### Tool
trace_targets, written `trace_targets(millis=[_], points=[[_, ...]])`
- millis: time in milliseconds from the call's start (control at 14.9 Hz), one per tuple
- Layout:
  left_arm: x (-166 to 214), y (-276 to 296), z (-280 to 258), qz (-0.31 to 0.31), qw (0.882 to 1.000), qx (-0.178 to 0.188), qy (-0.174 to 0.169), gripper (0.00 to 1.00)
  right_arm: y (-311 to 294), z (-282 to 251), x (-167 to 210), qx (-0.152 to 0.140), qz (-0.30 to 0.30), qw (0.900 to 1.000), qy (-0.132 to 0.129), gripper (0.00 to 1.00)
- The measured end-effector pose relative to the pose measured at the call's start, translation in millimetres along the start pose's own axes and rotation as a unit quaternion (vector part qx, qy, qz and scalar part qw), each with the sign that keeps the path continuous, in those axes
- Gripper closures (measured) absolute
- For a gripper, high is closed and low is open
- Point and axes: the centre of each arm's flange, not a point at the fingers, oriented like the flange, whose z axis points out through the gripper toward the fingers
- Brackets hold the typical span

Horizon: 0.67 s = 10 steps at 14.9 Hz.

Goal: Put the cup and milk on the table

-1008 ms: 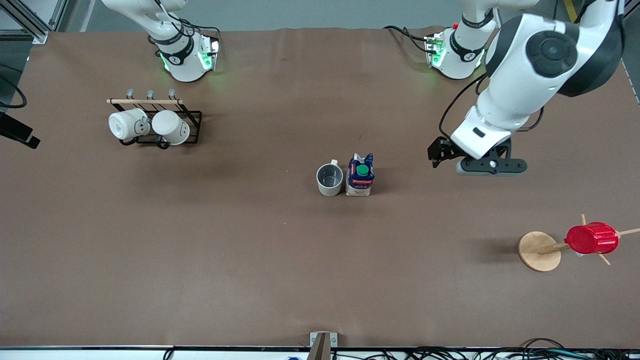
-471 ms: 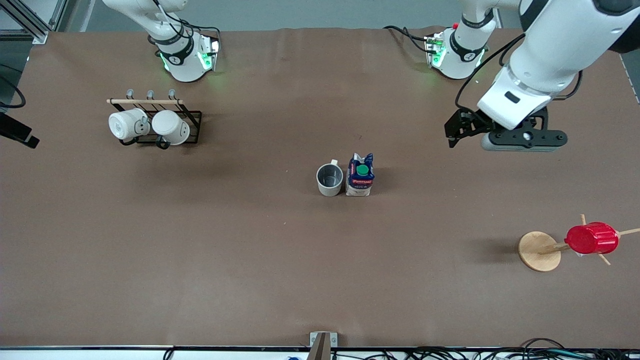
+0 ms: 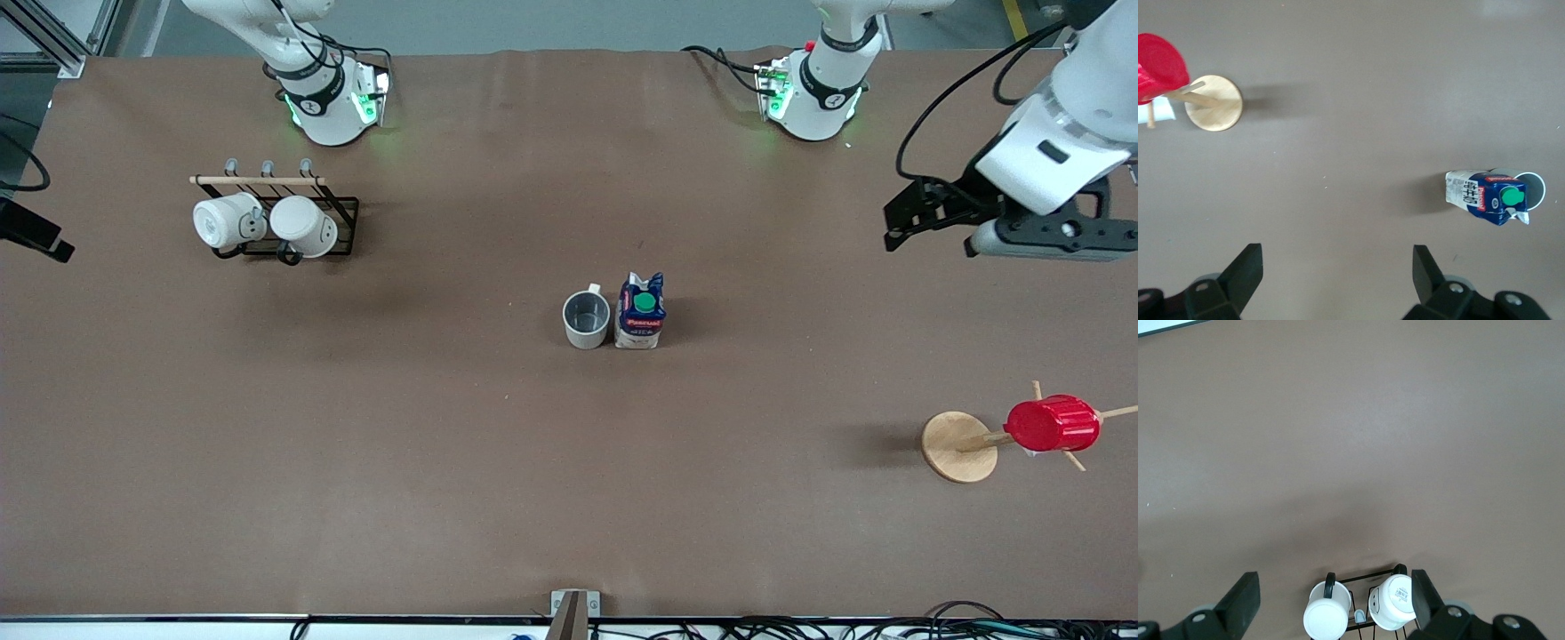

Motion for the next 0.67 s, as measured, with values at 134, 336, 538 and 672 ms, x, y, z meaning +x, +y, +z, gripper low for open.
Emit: trace_targets(millis=[134, 336, 538, 672], points=[[-10, -4, 0, 0.012, 1.000, 0.003, -0.004, 0.00, 0, 0, 0, 0.000, 0.000, 1.000, -0.001, 0.00], [-17, -9, 2, 0.016, 1.000, 0.005, -0.008, 0.00, 0, 0, 0, 0.000, 0.000, 1.000, -0.002, 0.00], [-17, -10, 3, 0.015, 1.000, 0.005, -0.010, 0.00, 0, 0, 0, 0.000, 0.000, 1.000, -0.002, 0.00], [-17, -14, 4, 0.011, 1.000, 0.005, -0.010, 0.00, 0, 0, 0, 0.000, 0.000, 1.000, -0.002, 0.00]])
